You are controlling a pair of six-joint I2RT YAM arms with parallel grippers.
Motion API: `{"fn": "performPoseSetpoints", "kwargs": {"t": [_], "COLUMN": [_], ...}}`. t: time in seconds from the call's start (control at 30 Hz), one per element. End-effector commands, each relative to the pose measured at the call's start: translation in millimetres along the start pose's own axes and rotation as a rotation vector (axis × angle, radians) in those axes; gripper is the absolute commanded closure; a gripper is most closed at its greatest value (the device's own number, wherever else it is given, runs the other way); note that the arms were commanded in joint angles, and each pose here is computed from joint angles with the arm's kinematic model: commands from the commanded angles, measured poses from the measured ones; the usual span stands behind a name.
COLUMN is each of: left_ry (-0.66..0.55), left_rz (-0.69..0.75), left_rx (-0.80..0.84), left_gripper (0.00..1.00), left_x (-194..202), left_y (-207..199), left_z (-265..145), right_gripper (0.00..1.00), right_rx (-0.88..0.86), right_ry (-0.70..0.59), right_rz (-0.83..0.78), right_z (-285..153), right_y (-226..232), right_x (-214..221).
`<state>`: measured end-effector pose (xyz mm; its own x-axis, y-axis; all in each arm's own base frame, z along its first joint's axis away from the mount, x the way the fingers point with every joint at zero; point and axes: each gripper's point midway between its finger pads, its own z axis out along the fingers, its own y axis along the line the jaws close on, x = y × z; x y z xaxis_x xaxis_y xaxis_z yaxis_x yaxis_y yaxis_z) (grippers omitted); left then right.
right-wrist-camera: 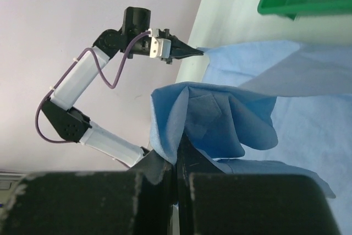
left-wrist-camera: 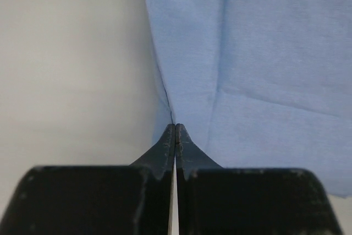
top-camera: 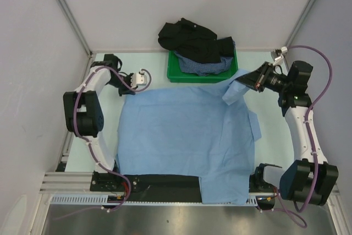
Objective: Fold and stack the long sleeve shirts
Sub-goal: Fold the shirt
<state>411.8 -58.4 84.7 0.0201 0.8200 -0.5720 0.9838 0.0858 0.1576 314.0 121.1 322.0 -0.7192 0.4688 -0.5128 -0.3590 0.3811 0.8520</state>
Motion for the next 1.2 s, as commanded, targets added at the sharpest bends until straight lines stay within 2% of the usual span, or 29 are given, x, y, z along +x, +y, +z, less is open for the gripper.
{"fn": "performPoseSetpoints", "kwargs": {"t": [0.0, 0.33, 0.37, 0.43, 0.5, 0.7, 0.77, 0.83, 0.9, 0.93, 1.03, 1.07, 1.1, 1.13, 1.17], "left_ry": [0.002, 0.048, 0.052, 0.064, 0.081, 0.08, 0.08, 0.07, 0.054, 0.012, -0.119, -0.166, -0.206, -0.271, -0.31], "left_rz": [0.072, 0.114, 0.116, 0.133, 0.182, 0.193, 0.198, 0.198, 0.188, 0.169, 0.118, 0.126, 0.041, 0.023, 0.034], "left_rx": [0.003, 0.048, 0.051, 0.057, 0.054, 0.035, 0.021, -0.004, -0.02, -0.039, -0.112, -0.156, -0.176, -0.181, -0.208], "left_gripper": [1.0, 1.0, 1.0, 1.0, 1.0, 0.98, 0.89, 0.71, 0.59, 0.44, 0.12, 0.1, 0.03, 0.01, 0.01], "left_x": [-8.7, 10.7, 12.4, 17.7, 15.1, 14.9, 13.0, 7.0, 0.1, -10.9, -51.0, -70.1, -83.4, -100.2, -116.6], "left_y": [-28.5, -103.3, -107.4, -118.7, -122.9, -129.9, -130.7, -129.4, -129.0, -126.9, -120.8, -117.1, -115.2, -116.7, -116.4], "left_z": [-11.6, -7.0, -6.3, -3.1, 0.4, 3.2, 0.1, -5.6, -11.0, -14.5, -35.2, -46.4, -54.1, -60.5, -69.3], "right_gripper": [1.0, 1.0, 1.0, 1.0, 1.0, 1.0, 1.0, 1.0, 1.0, 0.98, 0.95, 0.95, 0.94, 0.94, 0.96], "right_rx": [-0.005, 0.022, 0.039, 0.069, 0.104, 0.18, 0.18, 0.182, 0.173, 0.171, 0.173, 0.174, 0.188, 0.201, 0.207], "right_ry": [0.044, 0.084, 0.101, 0.105, 0.129, 0.197, 0.207, 0.204, 0.203, 0.198, 0.171, 0.144, 0.136, 0.099, 0.084], "right_rz": [0.049, 0.188, 0.246, 0.232, 0.265, 0.367, 0.378, 0.381, 0.407, 0.426, 0.492, 0.507, 0.533, 0.506, 0.547], "right_z": [-18.2, -60.8, -64.4, -71.7, -76.9, -90.3, -93.4, -93.9, -93.2, -92.2, -86.7, -82.7, -80.1, -75.6, -71.9], "right_y": [9.3, 26.1, 22.9, 21.2, 13.9, -5.1, -7.1, -8.7, -10.0, -13.2, -26.6, -31.9, -38.6, -51.0, -54.2], "right_x": [32.7, 106.2, 118.9, 134.7, 152.3, 200.6, 212.8, 215.7, 216.5, 216.3, 208.9, 199.6, 195.8, 186.5, 181.1]}}
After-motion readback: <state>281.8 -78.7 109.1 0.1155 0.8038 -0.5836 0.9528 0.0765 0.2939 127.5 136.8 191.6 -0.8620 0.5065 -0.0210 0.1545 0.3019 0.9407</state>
